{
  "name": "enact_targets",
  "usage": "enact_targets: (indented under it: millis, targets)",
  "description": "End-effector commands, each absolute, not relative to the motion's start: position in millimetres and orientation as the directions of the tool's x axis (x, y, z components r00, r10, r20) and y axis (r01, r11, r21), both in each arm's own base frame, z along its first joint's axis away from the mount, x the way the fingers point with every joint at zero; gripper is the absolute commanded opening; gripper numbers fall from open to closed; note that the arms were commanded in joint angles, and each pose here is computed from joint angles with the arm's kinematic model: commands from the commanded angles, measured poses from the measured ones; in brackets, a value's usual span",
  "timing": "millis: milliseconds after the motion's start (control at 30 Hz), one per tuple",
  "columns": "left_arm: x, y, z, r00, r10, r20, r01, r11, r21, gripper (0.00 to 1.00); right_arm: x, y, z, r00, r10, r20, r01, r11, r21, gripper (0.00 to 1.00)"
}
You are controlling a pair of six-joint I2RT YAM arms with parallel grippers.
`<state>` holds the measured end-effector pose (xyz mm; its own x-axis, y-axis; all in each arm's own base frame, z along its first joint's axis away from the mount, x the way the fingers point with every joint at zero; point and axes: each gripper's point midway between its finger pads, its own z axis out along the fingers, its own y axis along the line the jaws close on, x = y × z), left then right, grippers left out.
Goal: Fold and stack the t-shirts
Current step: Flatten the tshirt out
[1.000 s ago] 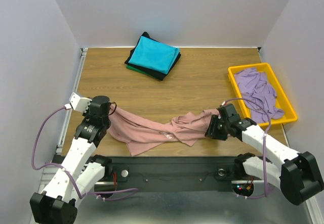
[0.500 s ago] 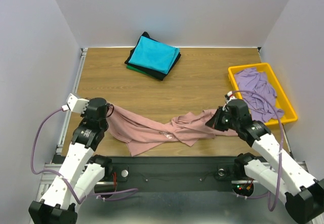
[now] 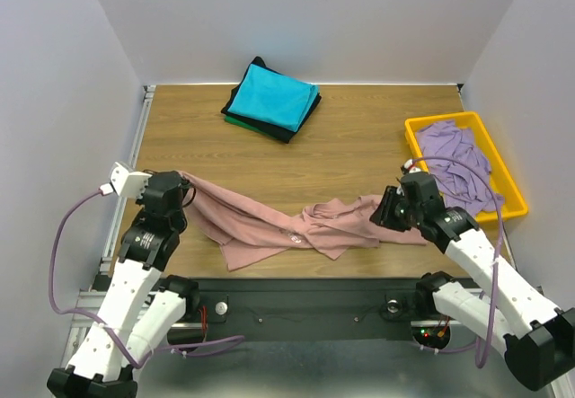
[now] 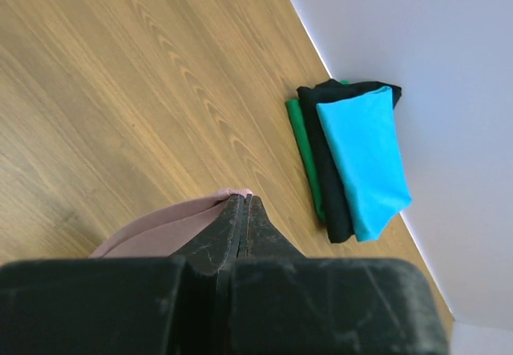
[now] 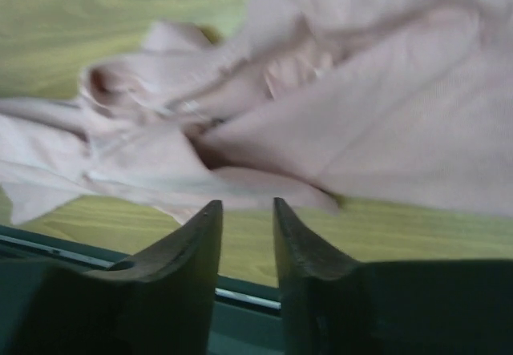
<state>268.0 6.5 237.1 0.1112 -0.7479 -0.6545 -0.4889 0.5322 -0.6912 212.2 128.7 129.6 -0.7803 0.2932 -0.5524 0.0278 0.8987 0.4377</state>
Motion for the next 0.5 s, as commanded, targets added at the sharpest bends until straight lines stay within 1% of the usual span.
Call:
enact_targets:
  millis: [0,33,67,100,133,200,233,333,467]
  targets:
    - [276.4,16.9,237.8,0.150,-0.707,-0.691,-0.522,0.538,-0.662,0.00,198.6,121.4,105.7,-0.813,0.285,-0.508,0.070,0.913,0.401,0.40]
    - [280.5,16.0,238.2,0.148,-0.704,-0.695,-0.518,0.543,-0.660,0.00,198.0,121.8,100.8,-0.818,0.284,-0.500,0.073,0.914,0.399,0.46]
    - [284.1,15.5,237.1,0.137,-0.694,-0.706,-0.520,0.556,-0.648,0.00,197.5,124.5,95.6,-0.831,0.279,-0.481,0.074,0.913,0.402,0.49]
    - [287.2,15.9,236.6,0.137,-0.688,-0.713,-0.525,0.560,-0.641,0.00,194.5,133.6,96.0,-0.848,0.262,-0.461,0.042,0.899,0.435,0.52]
    - [294.1,18.3,232.9,0.131,-0.671,-0.730,-0.540,0.570,-0.620,0.00,197.1,137.0,93.2,-0.847,0.257,-0.466,0.027,0.895,0.445,0.57]
    - [303.2,22.2,228.4,0.113,-0.652,-0.749,-0.567,0.577,-0.588,0.00,197.8,134.2,82.0,-0.854,0.261,-0.449,0.054,0.904,0.424,0.62]
    - [309.1,24.0,233.3,0.112,-0.631,-0.768,-0.559,0.599,-0.574,0.00,195.3,133.6,75.3,-0.862,0.257,-0.437,0.060,0.908,0.416,0.67]
    - [323.5,27.9,233.2,0.095,-0.611,-0.786,-0.564,0.617,-0.548,0.00,198.4,140.3,72.0,-0.864,0.259,-0.432,0.049,0.897,0.440,0.71]
    - [339.1,30.1,232.3,0.082,-0.605,-0.792,-0.558,0.631,-0.539,0.00,193.9,135.8,56.8,-0.876,0.236,-0.420,0.052,0.913,0.405,0.72]
